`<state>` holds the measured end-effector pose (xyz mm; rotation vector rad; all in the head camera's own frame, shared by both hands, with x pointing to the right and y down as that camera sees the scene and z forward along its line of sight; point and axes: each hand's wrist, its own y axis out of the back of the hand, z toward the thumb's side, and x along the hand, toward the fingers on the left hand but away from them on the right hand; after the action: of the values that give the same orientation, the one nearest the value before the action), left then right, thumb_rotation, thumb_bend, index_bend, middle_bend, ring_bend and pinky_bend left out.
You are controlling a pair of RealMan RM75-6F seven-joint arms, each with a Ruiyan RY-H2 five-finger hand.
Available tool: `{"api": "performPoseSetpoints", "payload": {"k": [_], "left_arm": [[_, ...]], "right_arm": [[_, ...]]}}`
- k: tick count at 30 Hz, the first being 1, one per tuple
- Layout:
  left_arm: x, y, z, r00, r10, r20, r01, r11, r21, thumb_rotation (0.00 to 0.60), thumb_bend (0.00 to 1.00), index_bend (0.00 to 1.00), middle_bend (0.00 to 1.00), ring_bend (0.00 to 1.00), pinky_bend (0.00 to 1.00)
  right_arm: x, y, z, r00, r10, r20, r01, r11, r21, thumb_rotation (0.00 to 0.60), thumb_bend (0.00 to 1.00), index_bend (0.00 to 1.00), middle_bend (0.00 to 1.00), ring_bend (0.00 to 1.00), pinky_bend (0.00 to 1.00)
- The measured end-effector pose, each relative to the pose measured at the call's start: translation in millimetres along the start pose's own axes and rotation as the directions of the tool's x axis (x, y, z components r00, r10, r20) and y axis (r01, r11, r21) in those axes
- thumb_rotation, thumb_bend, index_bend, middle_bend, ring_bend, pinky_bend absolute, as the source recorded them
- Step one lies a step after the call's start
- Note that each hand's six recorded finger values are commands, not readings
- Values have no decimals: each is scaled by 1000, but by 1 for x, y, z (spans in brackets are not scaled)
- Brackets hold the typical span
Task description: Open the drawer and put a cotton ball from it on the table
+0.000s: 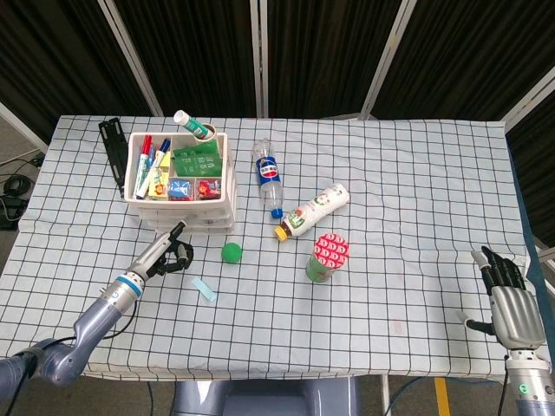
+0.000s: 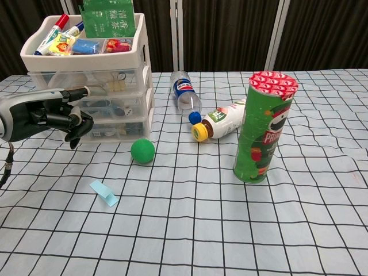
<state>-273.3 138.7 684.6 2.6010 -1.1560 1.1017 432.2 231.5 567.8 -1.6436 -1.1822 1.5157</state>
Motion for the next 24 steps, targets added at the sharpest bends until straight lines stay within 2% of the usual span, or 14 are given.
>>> {"api": "performPoseSetpoints", "payload": {"k": [5, 24], "left_arm": [[-1, -4, 1, 1000, -9, 0, 9, 1000, 2, 600, 1000, 86, 764, 722, 595], [-19, -10, -7, 999, -32, 2, 32, 999, 7, 600, 1000, 90, 764, 722, 595]], "right_arm": [[0, 1, 0, 1000, -1, -1, 1, 1000, -5, 600, 38, 0, 0, 0, 0], [1, -1, 2, 1000, 8, -4, -8, 1000, -1, 600, 38, 0, 0, 0, 0]]}}
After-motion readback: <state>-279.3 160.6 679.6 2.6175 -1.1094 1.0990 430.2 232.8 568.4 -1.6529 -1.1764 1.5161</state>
